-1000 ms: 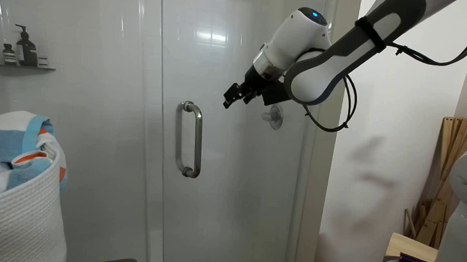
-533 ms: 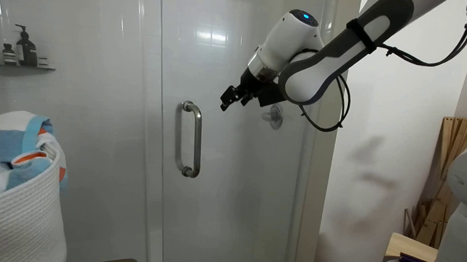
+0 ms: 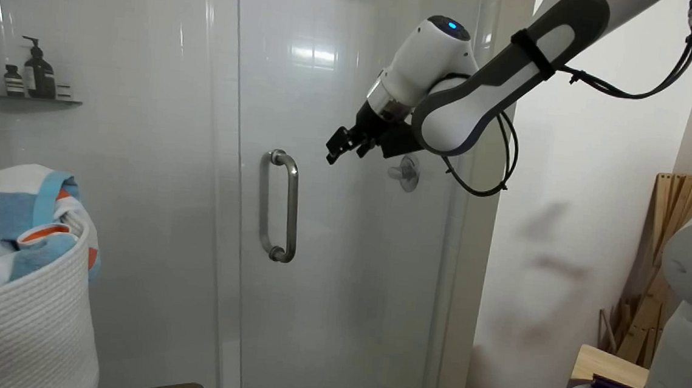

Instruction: Close the door completely

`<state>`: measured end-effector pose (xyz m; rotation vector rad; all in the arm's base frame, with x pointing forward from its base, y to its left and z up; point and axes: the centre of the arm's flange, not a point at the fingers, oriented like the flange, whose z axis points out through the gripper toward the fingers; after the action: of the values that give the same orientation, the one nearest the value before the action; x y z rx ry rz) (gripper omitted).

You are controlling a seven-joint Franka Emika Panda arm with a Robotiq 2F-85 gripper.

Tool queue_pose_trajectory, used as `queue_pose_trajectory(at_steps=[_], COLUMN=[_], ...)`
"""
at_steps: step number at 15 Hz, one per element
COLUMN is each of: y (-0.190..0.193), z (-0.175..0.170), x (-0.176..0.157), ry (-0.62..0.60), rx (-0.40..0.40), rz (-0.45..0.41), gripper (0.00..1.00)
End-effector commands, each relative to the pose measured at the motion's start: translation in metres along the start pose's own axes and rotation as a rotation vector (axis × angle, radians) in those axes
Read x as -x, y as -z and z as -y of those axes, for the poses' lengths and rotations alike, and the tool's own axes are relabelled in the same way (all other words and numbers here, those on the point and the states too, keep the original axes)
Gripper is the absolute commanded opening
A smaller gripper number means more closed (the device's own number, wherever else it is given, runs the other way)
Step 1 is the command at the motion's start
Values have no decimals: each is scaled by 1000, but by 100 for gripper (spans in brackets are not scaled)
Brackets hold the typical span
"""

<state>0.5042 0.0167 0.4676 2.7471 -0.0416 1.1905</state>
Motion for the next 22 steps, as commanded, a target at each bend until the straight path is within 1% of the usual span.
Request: queue_pose_trajectory(at_steps=[1, 6, 12, 18, 22], y=[-12, -25, -44, -62, -79], z=[-4, -4, -4, -16, -20], x=[-13, -27, -39, -52, -56], ry=[-30, -72, -109, -150, -170], rx=[17, 38, 103, 171, 216], rz=[-9, 9, 11, -3, 13], gripper=[100, 100, 100, 100, 100])
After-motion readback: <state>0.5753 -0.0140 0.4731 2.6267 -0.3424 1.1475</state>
